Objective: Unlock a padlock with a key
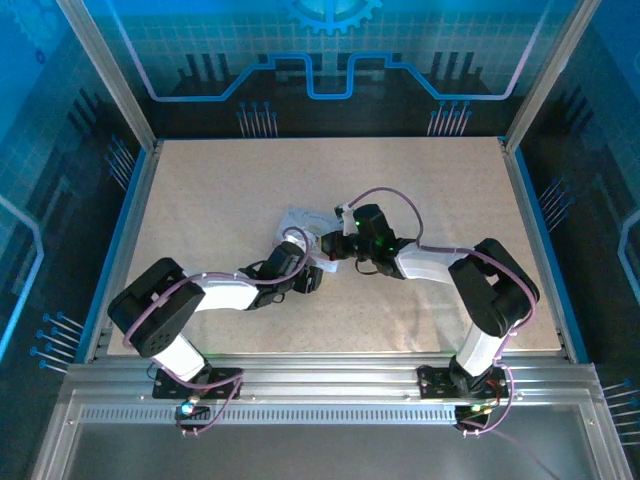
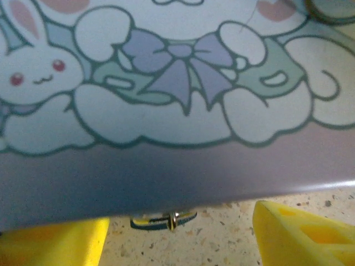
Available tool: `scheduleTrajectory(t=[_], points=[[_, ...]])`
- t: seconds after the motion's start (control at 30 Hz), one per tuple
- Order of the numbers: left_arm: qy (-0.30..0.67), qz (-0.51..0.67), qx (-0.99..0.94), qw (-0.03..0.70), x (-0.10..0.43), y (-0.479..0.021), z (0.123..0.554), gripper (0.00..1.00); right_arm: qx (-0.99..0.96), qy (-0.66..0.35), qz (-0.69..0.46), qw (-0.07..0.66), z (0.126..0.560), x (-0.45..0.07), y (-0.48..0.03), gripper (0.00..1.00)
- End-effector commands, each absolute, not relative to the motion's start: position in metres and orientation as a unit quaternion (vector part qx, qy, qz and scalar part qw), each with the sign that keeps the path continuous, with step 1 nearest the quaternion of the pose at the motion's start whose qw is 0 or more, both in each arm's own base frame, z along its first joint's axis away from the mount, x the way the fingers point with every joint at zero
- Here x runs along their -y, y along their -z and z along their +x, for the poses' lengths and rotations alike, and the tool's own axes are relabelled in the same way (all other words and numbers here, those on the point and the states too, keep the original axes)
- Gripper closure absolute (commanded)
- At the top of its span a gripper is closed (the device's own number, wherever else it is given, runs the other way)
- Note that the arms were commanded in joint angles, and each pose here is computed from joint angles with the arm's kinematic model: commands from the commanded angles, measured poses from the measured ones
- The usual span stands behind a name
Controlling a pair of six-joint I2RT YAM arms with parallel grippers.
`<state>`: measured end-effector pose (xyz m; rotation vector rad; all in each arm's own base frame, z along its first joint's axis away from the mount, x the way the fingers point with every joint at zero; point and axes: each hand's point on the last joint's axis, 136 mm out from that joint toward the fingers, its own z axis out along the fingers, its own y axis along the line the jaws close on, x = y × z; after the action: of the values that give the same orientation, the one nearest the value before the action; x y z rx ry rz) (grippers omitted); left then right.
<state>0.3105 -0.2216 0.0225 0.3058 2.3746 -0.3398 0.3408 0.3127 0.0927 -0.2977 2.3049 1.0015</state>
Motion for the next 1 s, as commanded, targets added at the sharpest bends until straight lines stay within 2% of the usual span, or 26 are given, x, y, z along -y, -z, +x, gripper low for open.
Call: scheduleTrajectory(t=[0.0, 0.4, 0.7, 0.97], points=[[0.125, 0.125, -0.908, 0.381, 0.2284, -0.03, 0.3234, 0.32, -0.931, -0.291, -0.09, 0.203, 0.3047, -0.2782, -0.0221, 1.0], [0.119, 0.14, -0.899, 0.399, 0.2289, -0.0264, 0.3278, 0.42, -0.93, -0.291, -0.091, 0.202, 0.3035, -0.2777, -0.021, 1.0], [0.128, 0.149, -0.894, 0.403, 0.2325, -0.0283, 0.3269, 0.59, -0.927, -0.296, -0.093, 0.208, 0.3049, -0.2792, -0.0247, 1.0], [0.125, 0.155, -0.892, 0.405, 0.2307, -0.0297, 0.3249, 0.7, -0.926, -0.297, -0.093, 0.213, 0.3054, -0.279, -0.0269, 1.0]])
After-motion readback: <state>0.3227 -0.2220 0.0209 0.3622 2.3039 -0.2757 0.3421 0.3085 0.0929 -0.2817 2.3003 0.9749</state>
